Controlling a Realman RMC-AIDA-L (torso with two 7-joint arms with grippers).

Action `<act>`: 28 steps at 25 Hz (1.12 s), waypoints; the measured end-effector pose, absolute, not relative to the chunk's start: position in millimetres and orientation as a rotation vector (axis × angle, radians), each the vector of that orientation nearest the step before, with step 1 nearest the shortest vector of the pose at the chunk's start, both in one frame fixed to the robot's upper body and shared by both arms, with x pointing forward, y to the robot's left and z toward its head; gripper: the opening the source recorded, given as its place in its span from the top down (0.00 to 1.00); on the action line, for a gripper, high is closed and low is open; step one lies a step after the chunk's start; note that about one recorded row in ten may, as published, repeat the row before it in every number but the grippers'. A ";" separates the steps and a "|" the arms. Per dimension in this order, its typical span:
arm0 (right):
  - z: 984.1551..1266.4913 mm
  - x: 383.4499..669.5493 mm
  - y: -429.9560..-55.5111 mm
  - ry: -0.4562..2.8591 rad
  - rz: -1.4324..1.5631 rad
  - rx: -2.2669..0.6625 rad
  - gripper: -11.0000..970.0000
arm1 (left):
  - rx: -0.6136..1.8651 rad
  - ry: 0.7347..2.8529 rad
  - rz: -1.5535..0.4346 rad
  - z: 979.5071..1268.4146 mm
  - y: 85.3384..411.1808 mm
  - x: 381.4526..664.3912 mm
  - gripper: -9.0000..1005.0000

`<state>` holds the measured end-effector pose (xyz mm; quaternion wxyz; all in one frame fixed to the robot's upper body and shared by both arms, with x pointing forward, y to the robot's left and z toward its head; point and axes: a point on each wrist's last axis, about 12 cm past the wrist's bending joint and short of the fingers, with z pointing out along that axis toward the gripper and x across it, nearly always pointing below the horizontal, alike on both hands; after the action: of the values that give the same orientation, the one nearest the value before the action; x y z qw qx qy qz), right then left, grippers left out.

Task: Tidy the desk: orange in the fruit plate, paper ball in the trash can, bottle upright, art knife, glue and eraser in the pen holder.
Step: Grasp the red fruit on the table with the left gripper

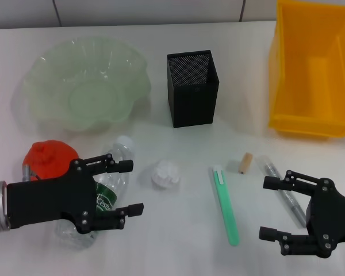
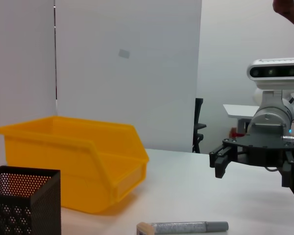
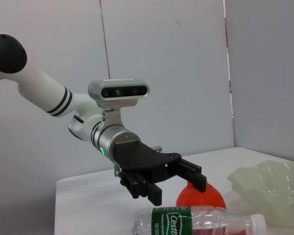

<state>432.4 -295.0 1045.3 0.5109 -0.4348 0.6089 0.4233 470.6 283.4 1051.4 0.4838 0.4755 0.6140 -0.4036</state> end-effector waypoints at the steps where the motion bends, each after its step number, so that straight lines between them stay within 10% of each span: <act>1: 1045.3 432.4 -295.1 1.465 1.018 -1.046 0.13 | 1.155 1.495 -0.981 1051.4 283.6 470.5 0.22; 28: 1045.4 433.9 -293.5 1.459 1.016 -1.030 0.13 | 0.678 1.842 -0.554 1021.6 357.6 458.5 0.36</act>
<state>433.9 -293.5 1045.4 0.5169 -0.4291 0.6079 0.4231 458.5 357.6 1021.6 0.5234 0.2834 0.7695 -0.2315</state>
